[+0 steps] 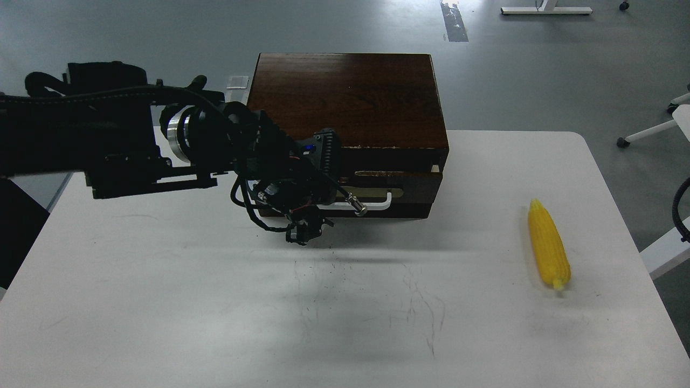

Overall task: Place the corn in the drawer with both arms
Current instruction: 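Pull the drawer handle toward the robot with the left gripper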

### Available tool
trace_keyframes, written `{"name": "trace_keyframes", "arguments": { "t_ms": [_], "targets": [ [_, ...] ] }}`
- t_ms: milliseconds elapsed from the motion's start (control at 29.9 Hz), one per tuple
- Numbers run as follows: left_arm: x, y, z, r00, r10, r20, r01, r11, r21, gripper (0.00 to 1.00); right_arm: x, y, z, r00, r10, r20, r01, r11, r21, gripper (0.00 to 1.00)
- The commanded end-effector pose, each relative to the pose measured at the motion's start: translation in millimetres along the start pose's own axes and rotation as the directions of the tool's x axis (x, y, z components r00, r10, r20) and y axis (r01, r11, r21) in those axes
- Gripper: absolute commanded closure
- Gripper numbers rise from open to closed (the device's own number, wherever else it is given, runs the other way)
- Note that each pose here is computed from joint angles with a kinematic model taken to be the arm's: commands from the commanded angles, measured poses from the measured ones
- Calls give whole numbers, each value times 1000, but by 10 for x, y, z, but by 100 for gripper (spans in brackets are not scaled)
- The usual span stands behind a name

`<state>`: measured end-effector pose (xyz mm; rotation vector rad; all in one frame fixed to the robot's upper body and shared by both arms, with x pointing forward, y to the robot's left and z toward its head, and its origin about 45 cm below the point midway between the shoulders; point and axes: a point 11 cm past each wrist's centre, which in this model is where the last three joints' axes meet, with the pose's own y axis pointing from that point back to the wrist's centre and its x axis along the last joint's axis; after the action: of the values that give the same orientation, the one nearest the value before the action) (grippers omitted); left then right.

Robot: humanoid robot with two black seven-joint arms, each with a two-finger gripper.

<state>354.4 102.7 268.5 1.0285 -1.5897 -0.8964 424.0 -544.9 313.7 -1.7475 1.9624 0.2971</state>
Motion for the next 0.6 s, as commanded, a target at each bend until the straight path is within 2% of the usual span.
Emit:
{"name": "trace_keyframes", "arguments": {
  "t_ms": [0,569],
  "targets": [
    [12,7,-2,1000,0,2,0,1000,1,59,6,4,2,1000,1,-1,-1,1000,-1,0],
    [75,26,185,1000,3,21,-2,999,-45,59,9,5,-5,1000,2,-2,-2,1000,0,0]
  ]
}}
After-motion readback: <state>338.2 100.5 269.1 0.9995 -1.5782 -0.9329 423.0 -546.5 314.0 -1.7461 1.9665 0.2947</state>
